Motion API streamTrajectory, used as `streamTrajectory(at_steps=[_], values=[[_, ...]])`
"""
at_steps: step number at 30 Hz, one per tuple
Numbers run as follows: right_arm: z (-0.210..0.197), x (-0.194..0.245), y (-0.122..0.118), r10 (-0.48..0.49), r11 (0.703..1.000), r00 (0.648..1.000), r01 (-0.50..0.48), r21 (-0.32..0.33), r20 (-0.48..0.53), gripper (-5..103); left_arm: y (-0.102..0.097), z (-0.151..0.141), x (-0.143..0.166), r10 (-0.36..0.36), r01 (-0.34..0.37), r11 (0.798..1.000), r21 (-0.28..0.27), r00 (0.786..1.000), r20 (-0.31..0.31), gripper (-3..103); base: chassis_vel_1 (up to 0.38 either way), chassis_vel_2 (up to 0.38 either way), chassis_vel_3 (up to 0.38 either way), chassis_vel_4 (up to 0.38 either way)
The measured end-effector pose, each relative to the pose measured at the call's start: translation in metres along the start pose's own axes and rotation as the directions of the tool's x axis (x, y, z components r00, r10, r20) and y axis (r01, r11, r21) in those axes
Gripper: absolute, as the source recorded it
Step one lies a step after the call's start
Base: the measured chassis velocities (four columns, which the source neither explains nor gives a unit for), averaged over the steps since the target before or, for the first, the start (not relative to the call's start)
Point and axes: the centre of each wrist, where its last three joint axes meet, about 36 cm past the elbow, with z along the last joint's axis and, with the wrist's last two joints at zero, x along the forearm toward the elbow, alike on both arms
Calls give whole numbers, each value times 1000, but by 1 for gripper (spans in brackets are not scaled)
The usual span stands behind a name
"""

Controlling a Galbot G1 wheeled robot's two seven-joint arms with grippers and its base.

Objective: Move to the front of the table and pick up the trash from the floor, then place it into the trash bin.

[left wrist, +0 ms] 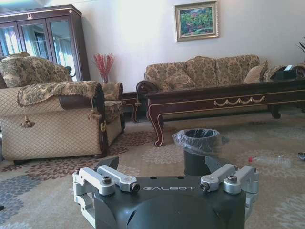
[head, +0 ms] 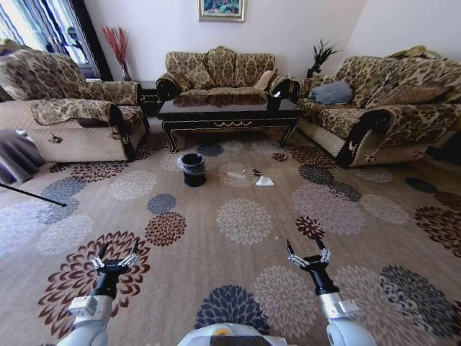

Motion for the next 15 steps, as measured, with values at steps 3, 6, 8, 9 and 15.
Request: streamTrajectory(at_steps=[3,6,8,9,15], values=[[-2,0,0,-3,1000,1000,3,1,2,100,-1,1,1,-3,3,1000,3,1000,-2,100,0,0,0,0],[-3,2,1,-4,1000,1000,4,-3,2,100,-2,1,2,-4,4,1000,4,1000,-5,100,0,0,0,0],[-4,4,1,-9,1000,1000,9,-9,0,100,-2,2,3,-4,4,1000,5,1000,-8,100,0,0,0,0],[-4,4,1,-9,1000,1000,9,-9,0,100,-2,2,3,-4,4,1000,5,1000,-8,100,0,0,0,0],[-4,4,1,-13,1000,1000,13,-12,2,100,-1,2,3,-5,5,1000,6,1000,-9,100,0,0,0,0]])
